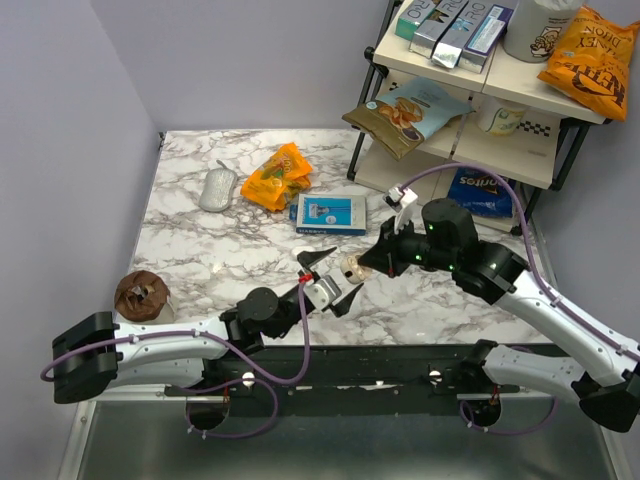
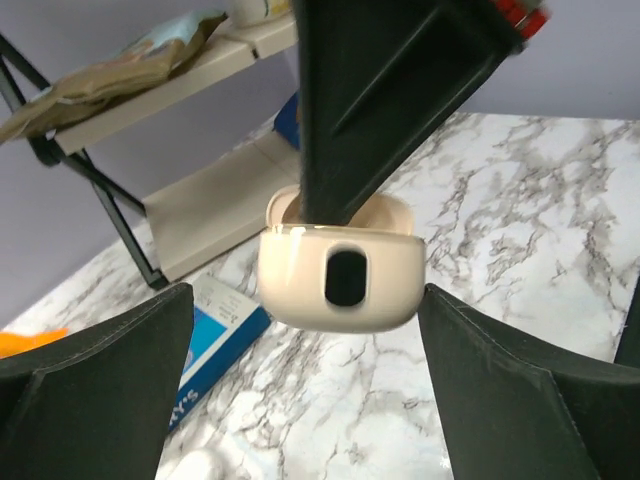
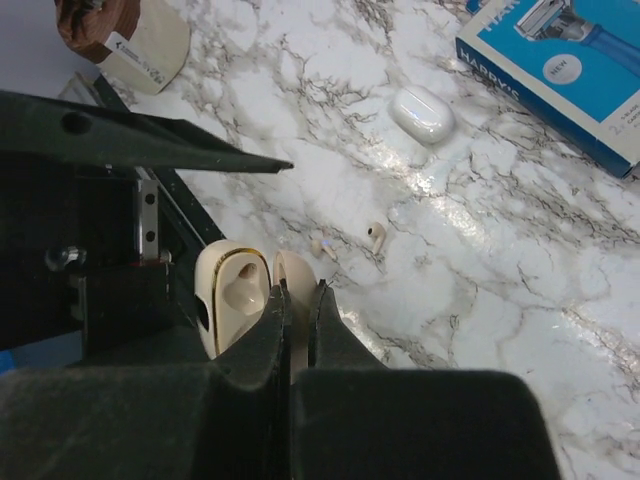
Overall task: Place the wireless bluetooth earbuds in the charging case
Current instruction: Adjust the charging case.
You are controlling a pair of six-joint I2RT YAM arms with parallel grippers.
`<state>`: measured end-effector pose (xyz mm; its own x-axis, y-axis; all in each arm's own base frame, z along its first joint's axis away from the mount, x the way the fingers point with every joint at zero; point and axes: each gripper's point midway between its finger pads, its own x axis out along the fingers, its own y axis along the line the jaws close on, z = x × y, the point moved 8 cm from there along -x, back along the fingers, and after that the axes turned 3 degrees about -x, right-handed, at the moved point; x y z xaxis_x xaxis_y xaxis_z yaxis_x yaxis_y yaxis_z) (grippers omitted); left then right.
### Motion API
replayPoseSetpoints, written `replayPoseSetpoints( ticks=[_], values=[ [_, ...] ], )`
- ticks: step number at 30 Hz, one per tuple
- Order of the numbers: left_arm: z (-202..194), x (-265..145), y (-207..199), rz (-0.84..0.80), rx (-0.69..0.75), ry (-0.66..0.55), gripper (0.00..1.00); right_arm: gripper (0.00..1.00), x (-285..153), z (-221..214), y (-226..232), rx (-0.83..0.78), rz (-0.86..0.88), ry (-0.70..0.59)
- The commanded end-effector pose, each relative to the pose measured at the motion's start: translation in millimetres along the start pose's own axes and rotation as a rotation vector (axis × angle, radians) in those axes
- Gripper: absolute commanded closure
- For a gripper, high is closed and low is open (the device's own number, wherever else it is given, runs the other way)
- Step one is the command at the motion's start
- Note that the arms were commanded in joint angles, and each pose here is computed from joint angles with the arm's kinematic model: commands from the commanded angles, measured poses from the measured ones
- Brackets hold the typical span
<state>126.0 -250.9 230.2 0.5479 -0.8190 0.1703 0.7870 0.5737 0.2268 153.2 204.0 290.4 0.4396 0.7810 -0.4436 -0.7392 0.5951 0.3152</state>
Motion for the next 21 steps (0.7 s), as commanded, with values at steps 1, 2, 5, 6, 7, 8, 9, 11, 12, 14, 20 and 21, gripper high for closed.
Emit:
replayPoseSetpoints(
  ticks=[1,2,5,6,7,8,9,11,12,14,20,21],
  values=[
    [-6.9,0.9,6.4,0.080,-0.029,0.078,0.01,0.99,-19.8,12.1,7.5,-0.055,0.019,-0.034],
    [-6.8,1.0,7.7,0.094,-0.031,0.085,0.01,0.99,-21.1,13.2,8.2,-0.059,0.023,-0.036],
    [-2.1,2.3,13.9,0.153,-0.064,0.090,0.01,0.99,-25.1,13.6,8.3,-0.072,0.016,-0.042],
    [-3.1,1.2,13.9,0.156,-0.092,0.102,0.01,0.99,-25.4,13.1,5.6,-0.076,-0.010,-0.047],
    [-1.2,1.0,15.1,0.163,-0.112,0.105,0.01,0.99,-26.4,13.3,3.7,-0.082,-0.026,-0.053],
    [1.1,1.6,17.6,0.165,-0.134,0.106,0.01,0.99,-29.2,13.7,2.3,-0.097,-0.041,-0.065],
    [4.5,-1.0,16.2,0.119,-0.164,0.105,0.01,0.99,-29.1,10.4,-3.9,-0.121,-0.088,-0.068],
    [11.1,-3.1,12.6,0.032,-0.267,0.079,0.01,0.99,-31.3,11.2,-8.4,-0.167,-0.116,-0.123],
    [16.3,-5.7,13.0,-0.070,-0.314,0.057,0.01,0.99,-39.3,13.6,-8.7,-0.227,-0.118,-0.169],
    [20.9,-8.1,14.4,-0.147,-0.415,0.049,0.01,0.99,-38.9,9.6,-9.2,-0.302,-0.089,-0.219],
    [37.5,-10.5,7.1,-0.581,-0.496,0.070,0.01,0.99,-51.7,17.6,3.2,-0.478,0.015,-0.242],
    [37.9,-1.6,7.8,-0.610,-0.518,0.102,0.01,0.99,-51.3,18.7,6.5,-0.494,0.048,-0.233]
  ],
)
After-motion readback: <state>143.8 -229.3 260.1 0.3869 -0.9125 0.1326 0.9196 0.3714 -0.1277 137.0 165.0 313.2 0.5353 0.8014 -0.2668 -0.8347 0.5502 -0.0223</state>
